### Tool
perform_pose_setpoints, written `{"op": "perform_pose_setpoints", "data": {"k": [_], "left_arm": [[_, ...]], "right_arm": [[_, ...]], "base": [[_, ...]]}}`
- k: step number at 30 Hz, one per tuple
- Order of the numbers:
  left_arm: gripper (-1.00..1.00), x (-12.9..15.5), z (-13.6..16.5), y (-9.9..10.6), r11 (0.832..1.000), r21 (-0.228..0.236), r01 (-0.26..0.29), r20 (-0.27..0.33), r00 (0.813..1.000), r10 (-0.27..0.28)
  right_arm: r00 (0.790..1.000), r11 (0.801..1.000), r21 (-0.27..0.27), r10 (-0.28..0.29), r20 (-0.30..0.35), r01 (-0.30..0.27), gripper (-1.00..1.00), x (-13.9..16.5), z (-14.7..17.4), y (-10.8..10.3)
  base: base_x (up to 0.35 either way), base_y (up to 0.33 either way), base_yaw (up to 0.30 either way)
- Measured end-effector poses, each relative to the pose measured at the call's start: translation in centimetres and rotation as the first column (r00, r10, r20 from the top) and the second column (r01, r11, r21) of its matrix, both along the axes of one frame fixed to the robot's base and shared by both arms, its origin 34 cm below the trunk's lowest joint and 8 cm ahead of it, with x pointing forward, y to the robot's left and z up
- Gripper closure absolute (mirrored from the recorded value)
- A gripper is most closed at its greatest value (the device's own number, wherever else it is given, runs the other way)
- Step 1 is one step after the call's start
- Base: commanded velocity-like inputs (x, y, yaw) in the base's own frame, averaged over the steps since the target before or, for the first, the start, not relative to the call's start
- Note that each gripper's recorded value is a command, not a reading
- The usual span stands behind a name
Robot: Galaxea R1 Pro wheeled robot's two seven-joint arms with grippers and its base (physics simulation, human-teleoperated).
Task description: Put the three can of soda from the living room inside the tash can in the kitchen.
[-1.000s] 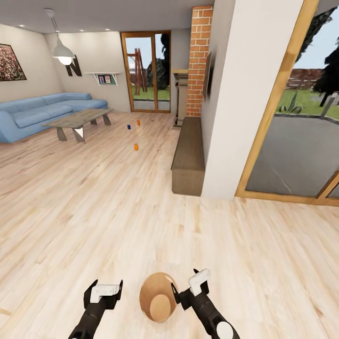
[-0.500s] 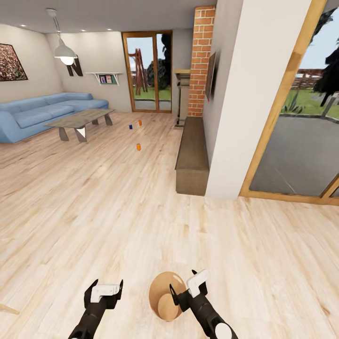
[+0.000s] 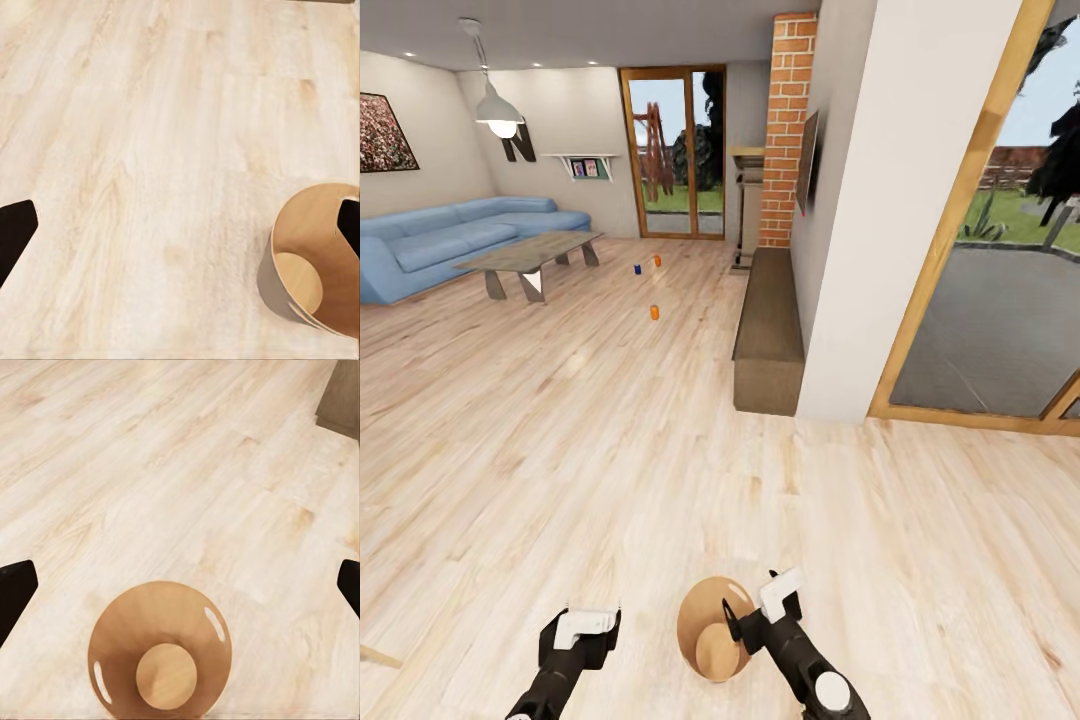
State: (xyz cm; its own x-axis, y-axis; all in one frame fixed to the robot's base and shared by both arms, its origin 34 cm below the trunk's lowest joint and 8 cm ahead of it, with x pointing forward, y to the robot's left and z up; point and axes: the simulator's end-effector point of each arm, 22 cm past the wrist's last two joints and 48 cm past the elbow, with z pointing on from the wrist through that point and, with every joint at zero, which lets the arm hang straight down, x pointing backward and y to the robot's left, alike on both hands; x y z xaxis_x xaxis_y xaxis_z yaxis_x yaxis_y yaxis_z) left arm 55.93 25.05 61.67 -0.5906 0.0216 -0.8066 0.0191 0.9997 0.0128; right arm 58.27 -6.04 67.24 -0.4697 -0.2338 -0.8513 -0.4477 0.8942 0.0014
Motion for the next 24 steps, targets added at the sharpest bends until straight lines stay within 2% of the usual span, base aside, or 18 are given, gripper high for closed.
{"op": "perform_pose_setpoints", "data": {"k": [2,4,7,8,9,12,14,15,16,19,24], "left_arm": [[-1.00,-0.4,-0.5,0.1,1.000,0.001,-0.003,-0.028,1.000,0.003],[-1.00,-0.6,-0.8,0.2,1.000,0.003,-0.005,-0.043,0.999,0.005],[-1.00,-0.8,-1.0,0.2,1.000,0.004,-0.007,-0.054,0.999,0.007],[-1.00,-0.8,-1.0,0.2,1.000,0.004,-0.007,-0.056,0.998,0.007],[-1.00,-0.6,-0.8,0.2,1.000,0.004,-0.007,-0.044,0.999,0.007],[-1.00,-0.2,-0.3,0.2,1.000,0.003,-0.007,-0.013,1.000,0.007],[-1.00,0.1,0.1,0.2,1.000,0.002,-0.007,0.010,1.000,0.007],[-1.00,0.1,0.1,0.2,1.000,0.002,-0.007,0.010,1.000,0.007],[-1.00,0.3,0.4,0.2,1.000,0.001,-0.007,0.028,1.000,0.007],[-1.00,0.5,0.7,0.2,1.000,-0.001,-0.009,0.044,0.999,0.009],[-1.00,0.6,0.9,0.2,1.000,-0.001,-0.009,0.054,0.999,0.009]], "right_arm": [[0.998,1.000,-0.014,-0.018,-0.054,0.017,-1.00,0.6,-0.5,-0.3],[0.989,0.998,-0.033,-0.053,-0.138,0.049,-1.00,1.2,-1.3,-1.2],[0.953,0.991,-0.051,-0.130,-0.273,0.120,-1.00,3.9,-1.7,-3.6],[0.932,0.987,-0.061,-0.159,-0.327,0.147,-1.00,5.5,-1.8,-4.6],[0.899,0.982,-0.089,-0.186,-0.396,0.164,-1.00,7.9,-2.2,-5.8],[0.854,0.979,-0.124,-0.203,-0.480,0.163,-1.00,10.6,-2.6,-7.1],[0.816,0.978,-0.123,-0.208,-0.540,0.168,-1.00,11.9,-2.7,-7.8],[0.815,0.978,-0.122,-0.208,-0.541,0.168,-1.00,11.9,-2.7,-7.8],[0.780,0.977,-0.115,-0.213,-0.589,0.180,-1.00,12.6,-2.8,-8.3],[0.742,0.975,-0.102,-0.217,-0.634,0.198,-1.00,13.3,-2.9,-8.8],[0.717,0.974,-0.086,-0.213,-0.664,0.210,-1.00,13.5,-2.8,-8.8]], "base": [[0.000,0.000,0.000],[0.000,0.000,0.000],[0.000,0.000,0.000],[0.000,0.000,0.000],[0.000,0.000,0.000],[0.000,0.000,0.000],[0.000,0.000,0.000],[0.000,0.000,0.000],[0.000,0.000,0.000],[0.000,0.000,0.000],[0.000,0.000,0.000]]}}
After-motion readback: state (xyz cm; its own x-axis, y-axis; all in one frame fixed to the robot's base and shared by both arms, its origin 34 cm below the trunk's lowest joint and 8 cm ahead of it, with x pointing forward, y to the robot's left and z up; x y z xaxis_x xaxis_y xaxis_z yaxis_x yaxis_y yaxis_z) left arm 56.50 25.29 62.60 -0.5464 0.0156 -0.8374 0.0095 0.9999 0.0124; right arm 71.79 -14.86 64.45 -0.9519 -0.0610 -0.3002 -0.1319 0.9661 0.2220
